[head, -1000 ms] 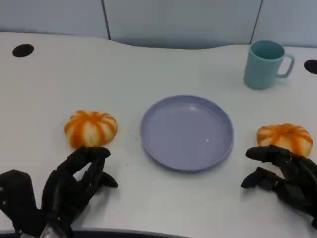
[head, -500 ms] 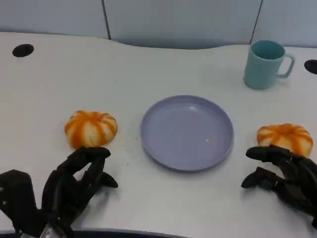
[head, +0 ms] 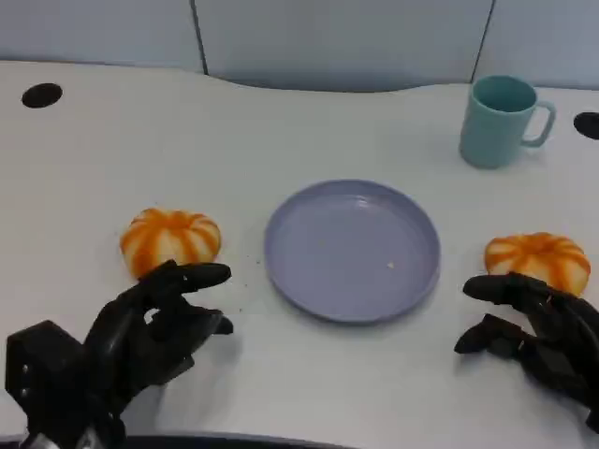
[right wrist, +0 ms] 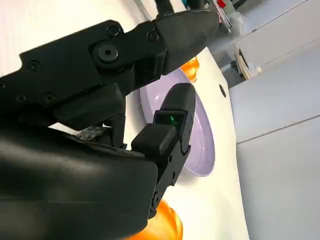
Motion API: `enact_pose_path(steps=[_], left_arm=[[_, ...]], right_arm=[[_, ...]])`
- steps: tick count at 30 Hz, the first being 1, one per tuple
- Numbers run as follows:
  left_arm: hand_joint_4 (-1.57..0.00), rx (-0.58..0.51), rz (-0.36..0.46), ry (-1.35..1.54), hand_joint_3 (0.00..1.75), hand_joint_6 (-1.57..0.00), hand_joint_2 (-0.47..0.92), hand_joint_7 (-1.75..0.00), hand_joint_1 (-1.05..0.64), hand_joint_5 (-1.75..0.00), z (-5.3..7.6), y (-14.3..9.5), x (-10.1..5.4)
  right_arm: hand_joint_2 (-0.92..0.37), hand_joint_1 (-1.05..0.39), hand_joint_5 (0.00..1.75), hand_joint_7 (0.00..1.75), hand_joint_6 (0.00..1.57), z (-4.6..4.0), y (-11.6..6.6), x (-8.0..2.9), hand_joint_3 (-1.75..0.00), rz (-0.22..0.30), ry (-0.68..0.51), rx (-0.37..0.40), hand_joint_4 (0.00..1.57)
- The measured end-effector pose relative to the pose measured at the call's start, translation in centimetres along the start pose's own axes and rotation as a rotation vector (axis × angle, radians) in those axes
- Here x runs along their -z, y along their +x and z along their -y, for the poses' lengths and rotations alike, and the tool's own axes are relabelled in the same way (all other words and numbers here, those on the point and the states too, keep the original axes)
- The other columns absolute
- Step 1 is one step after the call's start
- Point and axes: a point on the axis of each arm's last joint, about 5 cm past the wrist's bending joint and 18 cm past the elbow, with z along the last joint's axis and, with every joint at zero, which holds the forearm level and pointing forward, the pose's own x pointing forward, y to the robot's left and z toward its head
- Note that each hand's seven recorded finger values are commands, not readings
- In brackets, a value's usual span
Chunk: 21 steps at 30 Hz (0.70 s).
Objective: Grasp the bread from the table and place it into the plate.
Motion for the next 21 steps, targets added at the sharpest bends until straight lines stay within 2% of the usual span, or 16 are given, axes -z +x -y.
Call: enact_pose_path(steps=[2,5,10,15,19,21], left_arm=[[-0.19,0.008,0.039,0.097,0.08,-0.40,0.92,-0.19,-0.51,-0.85,-0.3,0.0,-0.5],[-0.12,0.013,0.085,0.240,0.05,-0.38,0.92,-0.12,-0.58,-0.79,-0.5,0.0,-1.2],[-0.02,0.022,0.149,0.554,0.01,-0.35,0.91,-0.04,-0.59,-0.85,-1.1,1.0,-3.1],[0.00,0.032,0.242,0.859,0.01,-0.27,0.92,-0.01,-0.65,-0.59,-1.2,2.2,-5.5],[0.00,0.014,0.246,1.020,0.04,-0.24,0.92,0.00,-0.69,-0.51,-0.8,2.6,-6.5],[0.00,0.014,0.227,1.112,0.07,-0.20,0.92,-0.01,-0.73,-0.41,-0.8,2.8,-6.7]], right_arm=[[-0.92,-0.38,1.11,0.60,0.77,0.00,0.0,0.0,-0.06,0.000,0.002,0.002,0.61],[-0.92,-0.38,1.11,0.59,0.77,0.00,0.0,0.0,-0.05,-0.003,0.004,0.006,0.61],[-0.92,-0.37,1.11,0.59,0.78,-0.01,0.1,0.0,-0.06,-0.004,0.007,0.007,0.61],[-0.92,-0.38,1.12,0.59,0.78,-0.05,0.1,-0.1,-0.07,-0.006,0.000,0.007,0.61],[-0.92,-0.38,1.13,0.59,0.79,-0.11,0.2,-0.1,-0.07,-0.007,-0.005,0.008,0.61],[-0.92,-0.37,1.12,0.59,0.79,-0.12,0.2,-0.1,-0.08,-0.007,-0.006,0.009,0.61]])
